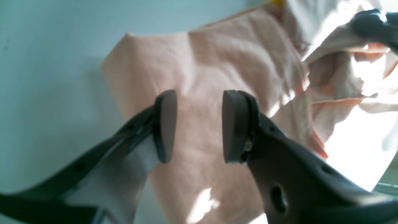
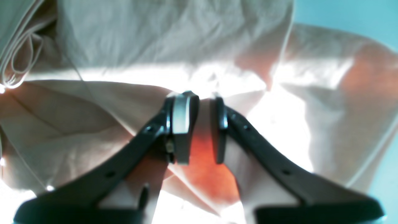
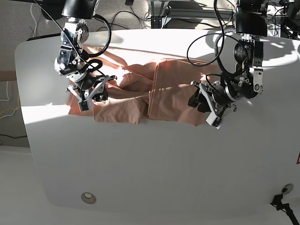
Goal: Fold the T-shirt properly
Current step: 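Fold the strip end with the left gripper toward the right gripper, then grasp the other strip end with the right gripper and fold it toward the left gripper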
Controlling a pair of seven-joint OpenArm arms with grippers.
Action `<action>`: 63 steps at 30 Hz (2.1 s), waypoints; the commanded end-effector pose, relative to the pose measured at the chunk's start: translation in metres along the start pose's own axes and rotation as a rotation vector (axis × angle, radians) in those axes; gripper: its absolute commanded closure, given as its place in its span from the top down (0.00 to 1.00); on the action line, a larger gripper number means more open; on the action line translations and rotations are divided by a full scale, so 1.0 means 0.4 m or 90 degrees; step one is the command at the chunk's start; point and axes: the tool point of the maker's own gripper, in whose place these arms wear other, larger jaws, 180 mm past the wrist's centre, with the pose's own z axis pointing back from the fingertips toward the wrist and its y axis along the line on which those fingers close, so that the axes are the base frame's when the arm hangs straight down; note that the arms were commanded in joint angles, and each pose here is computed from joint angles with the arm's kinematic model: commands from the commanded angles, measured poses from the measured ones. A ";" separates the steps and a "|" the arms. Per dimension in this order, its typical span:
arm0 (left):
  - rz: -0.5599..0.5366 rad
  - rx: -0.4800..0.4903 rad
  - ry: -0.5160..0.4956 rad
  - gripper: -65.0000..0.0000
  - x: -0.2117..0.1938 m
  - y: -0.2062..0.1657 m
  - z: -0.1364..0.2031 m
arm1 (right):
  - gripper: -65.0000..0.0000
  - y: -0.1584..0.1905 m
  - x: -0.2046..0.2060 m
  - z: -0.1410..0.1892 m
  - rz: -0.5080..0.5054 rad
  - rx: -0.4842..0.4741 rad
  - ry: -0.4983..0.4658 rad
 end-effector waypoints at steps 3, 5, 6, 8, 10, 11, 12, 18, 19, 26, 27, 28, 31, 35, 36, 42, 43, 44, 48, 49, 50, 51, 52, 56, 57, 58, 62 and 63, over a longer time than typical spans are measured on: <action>0.007 0.003 0.037 0.35 -0.062 0.019 -0.060 | 0.33 0.008 0.192 0.067 0.024 -0.020 -0.148; 0.017 -0.006 0.062 0.35 -0.114 0.013 -0.093 | 0.39 -0.009 0.220 0.099 0.034 -0.042 -0.161; 0.025 -0.013 0.071 0.35 -0.137 0.007 -0.105 | 0.41 -0.022 0.224 0.113 0.035 -0.054 -0.159; 0.038 -0.016 0.078 0.35 -0.165 0.007 -0.117 | 0.45 -0.081 0.217 0.145 0.014 -0.098 -0.157; 0.046 -0.015 0.083 0.35 -0.179 0.009 -0.117 | 0.48 -0.150 0.186 0.174 -0.039 -0.146 -0.157; 0.050 -0.016 0.088 0.35 -0.190 0.006 -0.115 | 0.49 -0.189 0.164 0.190 -0.063 -0.171 -0.154; 0.050 -0.016 0.090 0.35 -0.195 0.005 -0.114 | 0.50 -0.225 0.144 0.207 -0.085 -0.194 -0.151; 0.044 0.002 0.107 0.35 -0.220 0.041 -0.090 | 0.58 -0.359 -0.031 0.247 -0.212 -0.270 -0.094; 0.041 0.006 0.110 0.35 -0.225 0.049 -0.085 | 0.58 -0.369 -0.060 0.248 -0.224 -0.269 -0.083; 0.059 0.038 0.098 0.35 -0.217 0.103 -0.057 | 0.58 -0.330 -0.165 0.214 -0.229 -0.201 -0.006; 0.063 0.042 0.096 0.35 -0.217 0.110 -0.053 | 0.58 -0.313 -0.173 0.206 -0.233 -0.191 0.002; 0.066 0.046 0.094 0.35 -0.217 0.115 -0.050 | 0.58 -0.295 -0.175 0.196 -0.235 -0.180 0.007; 0.072 0.048 0.096 0.35 -0.227 0.118 -0.046 | 0.58 -0.232 -0.159 0.149 -0.218 -0.135 0.014; 0.073 0.048 0.097 0.35 -0.229 0.117 -0.046 | 0.58 -0.155 -0.153 0.104 -0.223 -0.090 0.016; 0.073 0.048 0.097 0.35 -0.229 0.117 -0.046 | 0.58 -0.135 -0.150 0.093 -0.221 -0.078 0.017; 0.068 0.043 0.097 0.35 -0.237 0.102 -0.041 | 0.58 -0.063 -0.129 0.054 -0.201 -0.030 0.020; 0.068 0.043 0.097 0.35 -0.235 0.102 -0.040 | 0.58 -0.061 -0.129 0.053 -0.202 -0.030 0.020; 0.068 0.043 0.097 0.35 -0.235 0.102 -0.040 | 0.58 -0.061 -0.129 0.053 -0.202 -0.030 0.020; 0.068 0.043 0.097 0.35 -0.235 0.102 -0.040 | 0.43 -0.064 -0.130 0.055 -0.202 -0.031 0.020; 0.067 0.044 0.097 0.35 -0.236 0.102 -0.040 | 0.31 -0.065 -0.130 0.055 -0.201 -0.032 0.019; 0.068 0.044 0.098 0.35 -0.237 0.102 -0.041 | 0.16 -0.065 -0.130 0.055 -0.200 -0.032 0.020; 0.068 0.044 0.098 0.35 -0.237 0.102 -0.041 | 0.00 -0.065 -0.128 0.055 -0.198 -0.032 0.020; 0.068 0.044 0.099 0.35 -0.238 0.102 -0.041 | 0.00 -0.068 -0.122 0.058 -0.195 -0.035 0.016; 0.069 0.043 0.099 0.35 -0.239 0.100 -0.043 | 0.00 -0.059 -0.083 0.082 -0.149 -0.041 0.000; 0.069 0.042 0.099 0.35 -0.240 0.099 -0.043 | 0.00 -0.048 -0.066 0.089 -0.129 -0.038 -0.007; 0.069 0.042 0.099 0.35 -0.239 0.098 -0.044 | 0.00 -0.037 -0.046 0.097 -0.107 -0.037 -0.016; 0.069 0.042 0.099 0.35 -0.239 0.098 -0.044 | 0.00 0.039 0.020 0.119 -0.032 -0.010 -0.044; 0.069 0.042 0.099 0.35 -0.239 0.098 -0.044 | 0.00 0.057 0.028 0.118 -0.028 -0.005 -0.047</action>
